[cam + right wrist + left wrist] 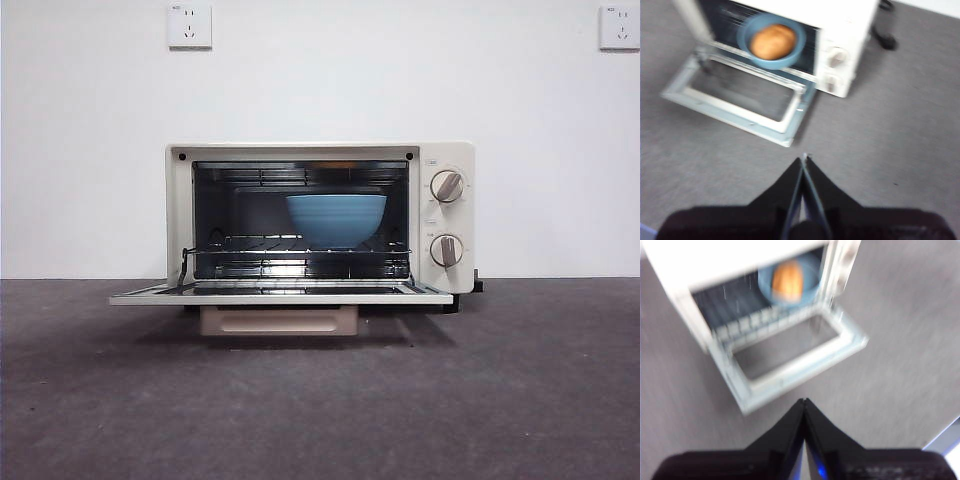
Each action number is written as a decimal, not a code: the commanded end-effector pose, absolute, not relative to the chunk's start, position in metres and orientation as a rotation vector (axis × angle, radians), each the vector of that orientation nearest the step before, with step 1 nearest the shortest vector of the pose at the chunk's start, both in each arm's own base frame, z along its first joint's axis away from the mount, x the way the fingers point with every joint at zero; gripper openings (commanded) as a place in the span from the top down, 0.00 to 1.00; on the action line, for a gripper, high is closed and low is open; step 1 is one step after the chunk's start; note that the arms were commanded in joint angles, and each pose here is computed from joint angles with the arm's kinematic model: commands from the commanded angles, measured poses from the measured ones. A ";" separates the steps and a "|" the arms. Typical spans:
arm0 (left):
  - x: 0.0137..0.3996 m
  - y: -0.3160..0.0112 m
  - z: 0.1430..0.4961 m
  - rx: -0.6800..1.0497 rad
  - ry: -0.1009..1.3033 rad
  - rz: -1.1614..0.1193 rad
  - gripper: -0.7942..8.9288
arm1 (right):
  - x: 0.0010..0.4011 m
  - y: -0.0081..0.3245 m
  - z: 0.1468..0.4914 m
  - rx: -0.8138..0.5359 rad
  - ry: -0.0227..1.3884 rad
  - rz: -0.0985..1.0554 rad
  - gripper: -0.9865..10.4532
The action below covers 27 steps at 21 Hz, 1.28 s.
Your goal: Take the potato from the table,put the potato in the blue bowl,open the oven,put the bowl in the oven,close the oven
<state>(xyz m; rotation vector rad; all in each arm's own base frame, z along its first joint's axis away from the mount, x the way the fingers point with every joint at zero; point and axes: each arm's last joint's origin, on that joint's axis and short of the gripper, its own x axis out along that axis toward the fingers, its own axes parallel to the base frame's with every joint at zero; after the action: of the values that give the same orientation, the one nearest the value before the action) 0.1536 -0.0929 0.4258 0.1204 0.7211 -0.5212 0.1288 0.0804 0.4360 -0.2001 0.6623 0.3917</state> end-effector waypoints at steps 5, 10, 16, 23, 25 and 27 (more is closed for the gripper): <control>0.197 -0.098 0.303 -0.072 0.912 -0.470 0.93 | 0.073 0.049 0.360 -0.118 0.655 0.532 0.92; 0.215 -0.063 0.240 -0.340 1.013 -0.421 0.93 | 0.057 0.038 0.339 0.011 0.667 0.509 0.92; 0.249 -0.023 0.199 -0.577 1.081 -0.357 0.93 | 0.059 0.040 0.345 0.067 0.607 0.537 0.92; 0.278 -0.022 0.152 -0.681 1.175 -0.313 0.93 | 0.059 0.041 0.345 0.082 0.609 0.556 0.92; 0.283 -0.023 0.147 -0.698 1.184 -0.300 0.93 | 0.059 0.041 0.345 0.090 0.612 0.553 0.92; 0.292 -0.025 0.147 -0.709 1.175 -0.296 0.93 | 0.059 0.041 0.345 0.103 0.613 0.559 0.92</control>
<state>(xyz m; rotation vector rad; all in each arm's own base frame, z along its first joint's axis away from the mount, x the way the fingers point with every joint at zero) 0.2885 -0.0237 0.1450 -0.6974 1.1870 -0.2951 0.0579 0.0407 0.3466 0.0870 0.6140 0.5574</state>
